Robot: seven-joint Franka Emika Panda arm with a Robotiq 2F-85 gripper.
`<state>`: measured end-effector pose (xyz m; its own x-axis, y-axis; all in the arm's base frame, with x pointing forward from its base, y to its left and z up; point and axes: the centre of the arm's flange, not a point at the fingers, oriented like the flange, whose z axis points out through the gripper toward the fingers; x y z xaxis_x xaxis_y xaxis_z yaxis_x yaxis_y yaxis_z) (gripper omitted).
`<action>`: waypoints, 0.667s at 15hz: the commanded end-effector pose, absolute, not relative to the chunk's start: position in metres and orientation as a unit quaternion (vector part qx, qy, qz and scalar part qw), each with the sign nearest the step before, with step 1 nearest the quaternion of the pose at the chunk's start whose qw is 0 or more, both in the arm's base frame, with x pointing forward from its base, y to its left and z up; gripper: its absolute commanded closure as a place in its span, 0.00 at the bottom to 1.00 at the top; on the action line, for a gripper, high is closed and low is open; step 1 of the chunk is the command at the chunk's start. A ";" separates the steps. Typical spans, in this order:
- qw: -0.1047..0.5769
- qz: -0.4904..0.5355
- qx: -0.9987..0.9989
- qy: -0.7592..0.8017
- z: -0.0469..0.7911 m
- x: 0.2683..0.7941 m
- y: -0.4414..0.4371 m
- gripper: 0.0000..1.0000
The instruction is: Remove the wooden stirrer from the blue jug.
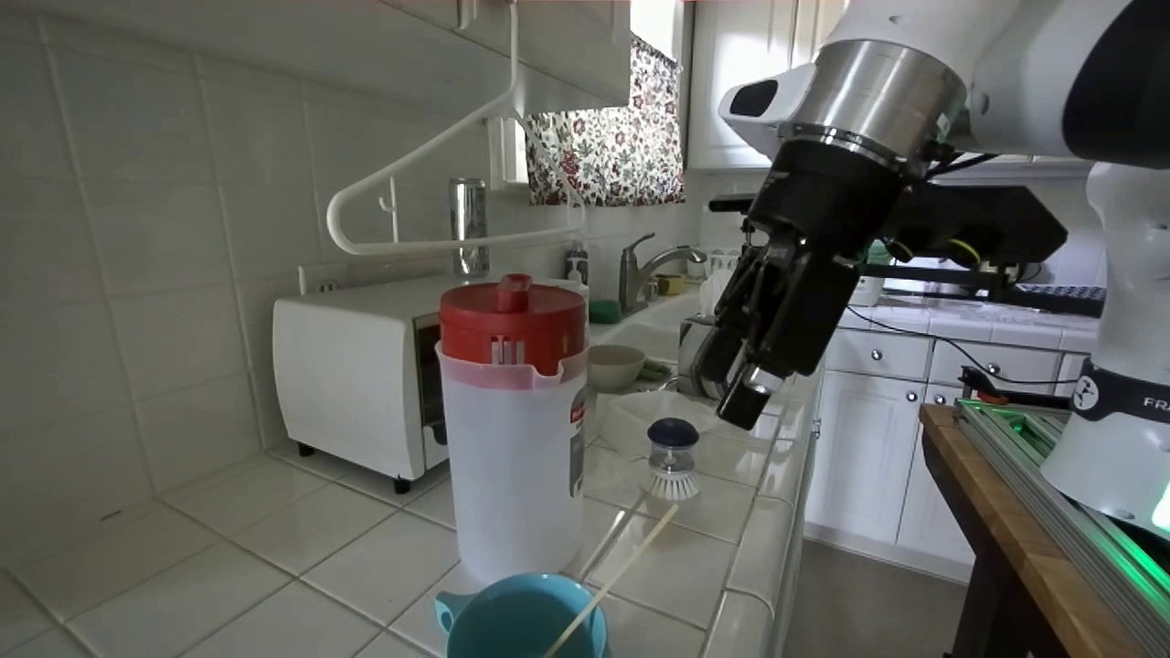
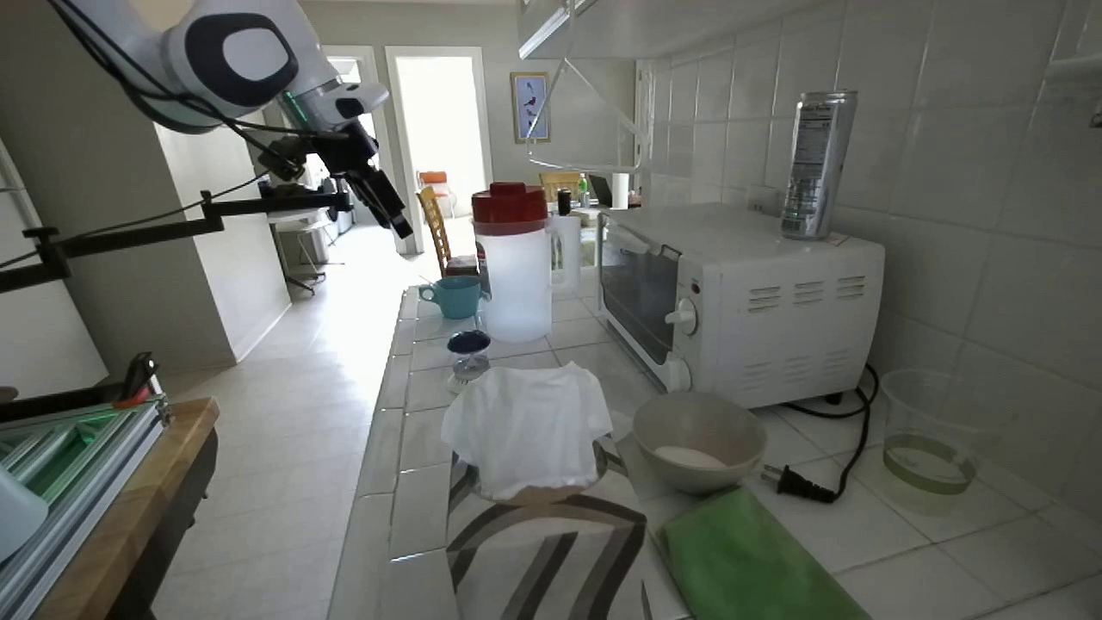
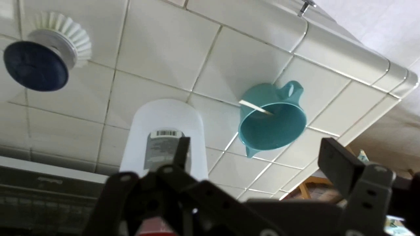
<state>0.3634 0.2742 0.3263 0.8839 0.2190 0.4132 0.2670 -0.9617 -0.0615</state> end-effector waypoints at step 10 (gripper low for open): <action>0.052 -0.197 -0.973 -0.105 0.279 0.394 0.326 0.00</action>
<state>0.3768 0.3017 0.3072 0.8942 0.2134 0.3936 0.2601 -0.9632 -0.0685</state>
